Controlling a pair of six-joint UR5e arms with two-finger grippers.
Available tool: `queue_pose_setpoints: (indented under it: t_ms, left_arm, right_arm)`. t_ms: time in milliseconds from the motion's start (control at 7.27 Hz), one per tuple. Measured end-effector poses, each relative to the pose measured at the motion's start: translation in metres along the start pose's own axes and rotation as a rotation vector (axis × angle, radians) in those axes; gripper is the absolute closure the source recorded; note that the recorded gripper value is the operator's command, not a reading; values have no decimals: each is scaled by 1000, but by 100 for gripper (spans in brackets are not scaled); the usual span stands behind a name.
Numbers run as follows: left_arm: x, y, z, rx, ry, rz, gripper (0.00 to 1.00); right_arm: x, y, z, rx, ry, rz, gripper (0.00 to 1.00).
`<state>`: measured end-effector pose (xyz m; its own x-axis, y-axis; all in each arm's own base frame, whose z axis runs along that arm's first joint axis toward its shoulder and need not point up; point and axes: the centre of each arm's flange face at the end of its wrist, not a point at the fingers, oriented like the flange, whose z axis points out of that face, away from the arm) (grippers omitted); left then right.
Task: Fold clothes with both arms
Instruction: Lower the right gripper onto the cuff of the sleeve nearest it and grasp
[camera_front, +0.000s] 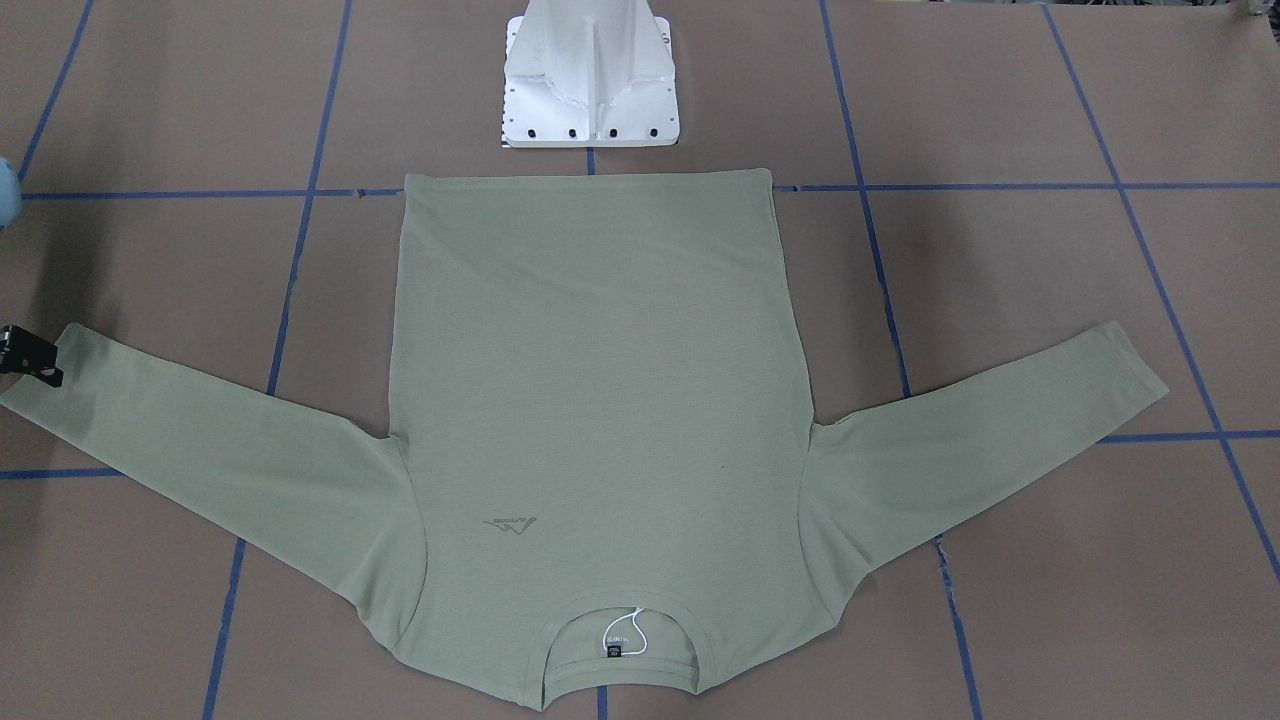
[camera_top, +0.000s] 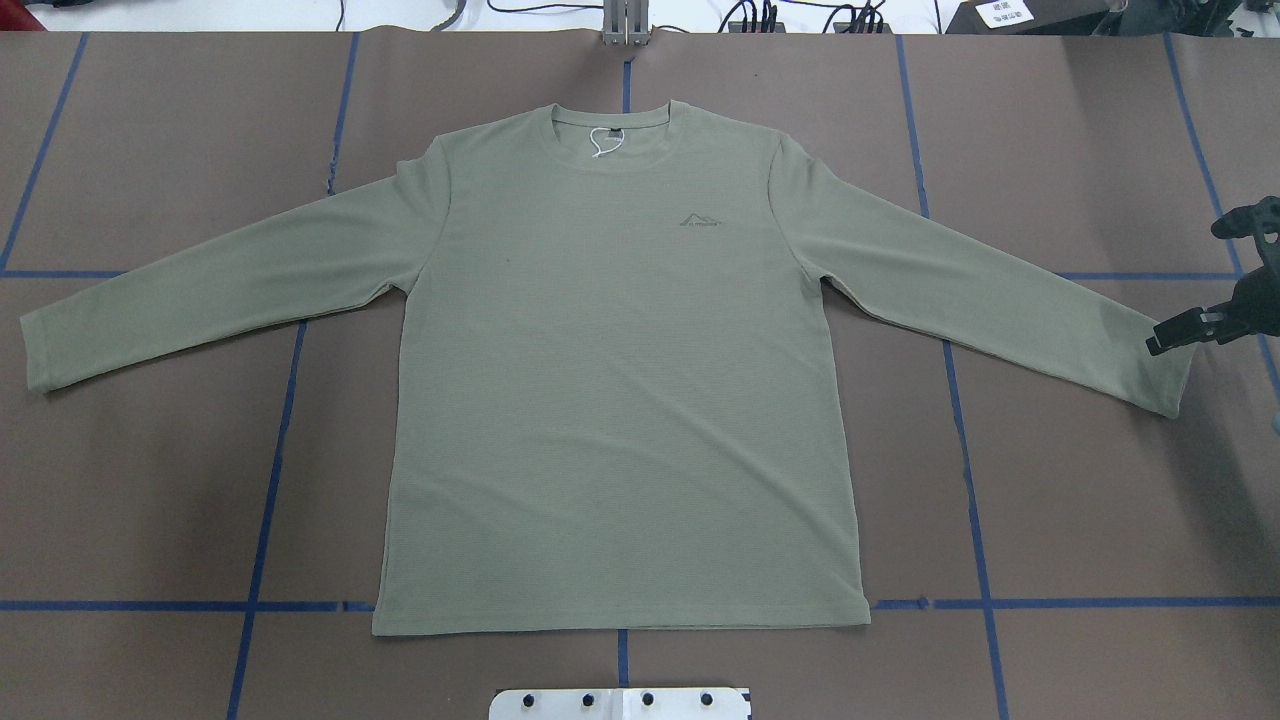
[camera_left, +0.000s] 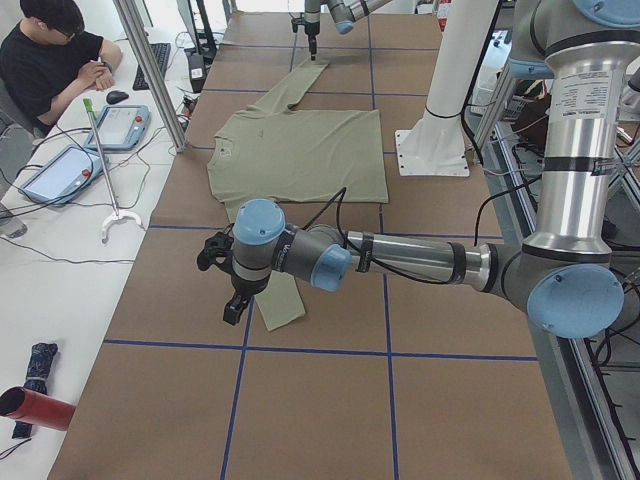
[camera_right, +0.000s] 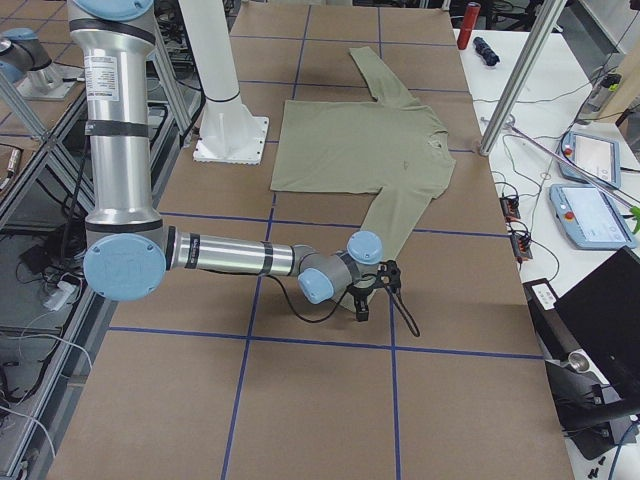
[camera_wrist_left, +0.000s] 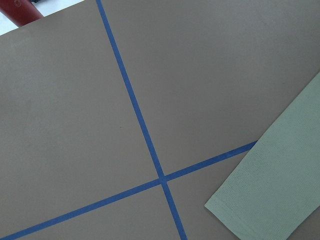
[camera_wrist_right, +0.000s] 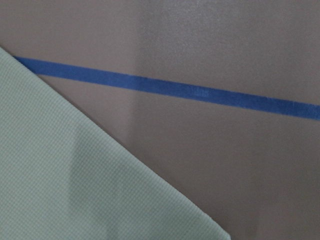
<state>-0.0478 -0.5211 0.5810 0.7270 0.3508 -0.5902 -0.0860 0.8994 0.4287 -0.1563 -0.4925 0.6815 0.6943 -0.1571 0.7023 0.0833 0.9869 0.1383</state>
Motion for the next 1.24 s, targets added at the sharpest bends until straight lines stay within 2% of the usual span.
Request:
queue_pose_setpoints:
  t_ms: [275,413,688,1238]
  left_arm:
    - [0,0,0,0,0,-1,0]
    - [0,0,0,0,0,-1,0]
    - [1,-1,-1,2,0,0,0]
    - [1,-1,-1,2,0,0,0]
  right_arm:
    - [4,2,5,-11,4,7,0]
    - [7,4,8,-17,7,9,8]
    - [7,5,10,-21,7,9,52]
    - [1,4,6,-23,-19,5,100]
